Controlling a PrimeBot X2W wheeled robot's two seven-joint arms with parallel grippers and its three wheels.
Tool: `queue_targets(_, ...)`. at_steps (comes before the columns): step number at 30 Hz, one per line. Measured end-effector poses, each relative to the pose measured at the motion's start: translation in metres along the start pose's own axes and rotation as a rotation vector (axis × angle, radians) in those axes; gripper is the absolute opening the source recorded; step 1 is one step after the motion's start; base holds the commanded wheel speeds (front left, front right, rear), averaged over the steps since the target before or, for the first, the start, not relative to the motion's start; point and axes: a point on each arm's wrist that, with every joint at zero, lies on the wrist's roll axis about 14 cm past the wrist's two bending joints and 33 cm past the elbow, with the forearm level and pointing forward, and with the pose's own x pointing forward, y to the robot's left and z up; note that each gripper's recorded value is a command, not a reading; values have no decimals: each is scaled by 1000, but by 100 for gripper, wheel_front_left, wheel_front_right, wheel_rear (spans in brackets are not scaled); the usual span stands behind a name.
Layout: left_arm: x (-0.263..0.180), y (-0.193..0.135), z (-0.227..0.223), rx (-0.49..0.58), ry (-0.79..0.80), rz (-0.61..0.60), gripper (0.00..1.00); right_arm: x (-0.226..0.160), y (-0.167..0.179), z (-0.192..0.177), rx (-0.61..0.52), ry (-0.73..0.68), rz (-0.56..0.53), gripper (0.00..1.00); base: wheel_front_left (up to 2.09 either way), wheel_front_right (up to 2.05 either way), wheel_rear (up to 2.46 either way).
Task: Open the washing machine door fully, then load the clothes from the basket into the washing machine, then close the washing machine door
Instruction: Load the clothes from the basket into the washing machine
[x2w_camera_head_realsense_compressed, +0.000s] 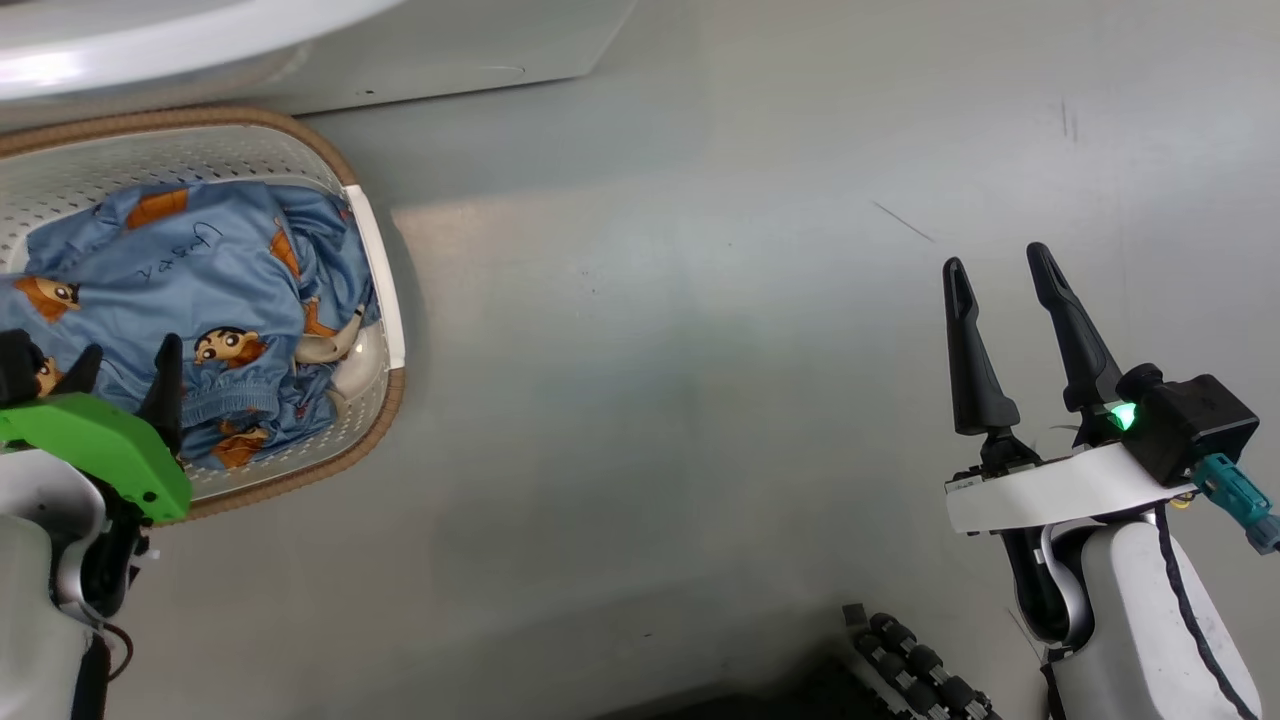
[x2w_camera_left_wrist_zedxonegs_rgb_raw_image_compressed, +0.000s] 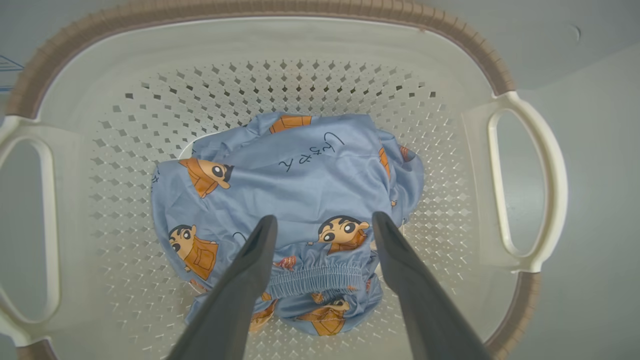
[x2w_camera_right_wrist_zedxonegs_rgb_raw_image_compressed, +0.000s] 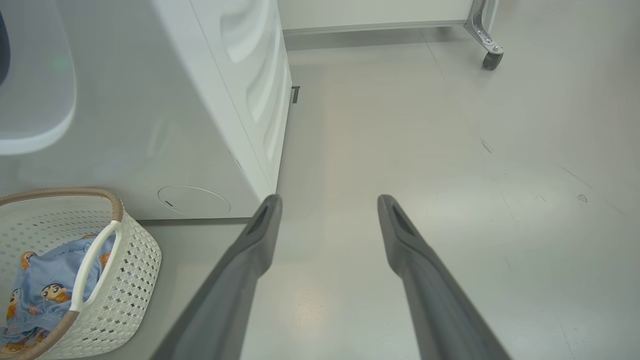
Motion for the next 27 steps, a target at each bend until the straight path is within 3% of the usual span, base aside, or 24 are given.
queue_targets(20,64,36,-42,18,169,36,100,24,-11,-40,-9,91,-15,100,0,0,0)
queue_targets(27,79,33,-44,14,182,25,100,22,-16,-49,-16,117,-28,100,0,0,0)
